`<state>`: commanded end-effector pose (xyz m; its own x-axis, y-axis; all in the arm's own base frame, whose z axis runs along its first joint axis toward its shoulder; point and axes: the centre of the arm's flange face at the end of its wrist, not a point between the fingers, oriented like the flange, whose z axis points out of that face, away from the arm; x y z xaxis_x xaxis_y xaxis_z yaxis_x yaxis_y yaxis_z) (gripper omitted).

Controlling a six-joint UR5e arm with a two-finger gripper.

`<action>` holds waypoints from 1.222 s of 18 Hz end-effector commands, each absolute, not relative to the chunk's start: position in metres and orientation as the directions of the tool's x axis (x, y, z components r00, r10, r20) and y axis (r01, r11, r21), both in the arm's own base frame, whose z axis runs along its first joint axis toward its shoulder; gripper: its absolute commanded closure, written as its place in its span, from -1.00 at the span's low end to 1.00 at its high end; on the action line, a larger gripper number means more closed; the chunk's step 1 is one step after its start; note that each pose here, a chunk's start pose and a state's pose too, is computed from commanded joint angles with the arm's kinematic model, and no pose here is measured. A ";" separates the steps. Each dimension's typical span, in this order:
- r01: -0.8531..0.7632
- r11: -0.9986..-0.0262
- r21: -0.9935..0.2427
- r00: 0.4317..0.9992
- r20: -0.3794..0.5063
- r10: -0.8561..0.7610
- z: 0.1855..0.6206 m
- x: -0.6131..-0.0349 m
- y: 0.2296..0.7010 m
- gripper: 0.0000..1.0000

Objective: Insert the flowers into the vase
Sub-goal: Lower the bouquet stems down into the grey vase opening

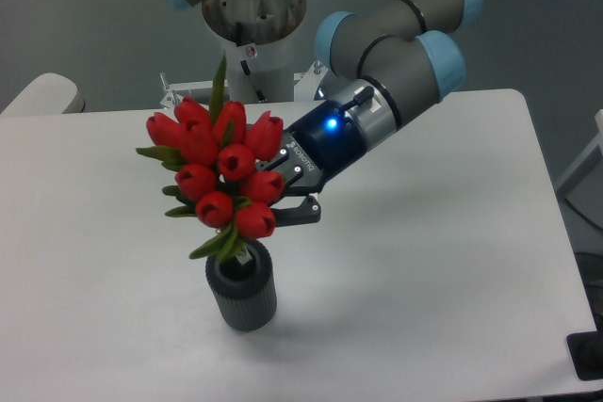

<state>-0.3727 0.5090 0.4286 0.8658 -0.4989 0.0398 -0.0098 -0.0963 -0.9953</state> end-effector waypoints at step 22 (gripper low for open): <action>0.001 -0.109 -0.994 0.863 0.056 -0.502 0.324 -0.377 0.502 0.60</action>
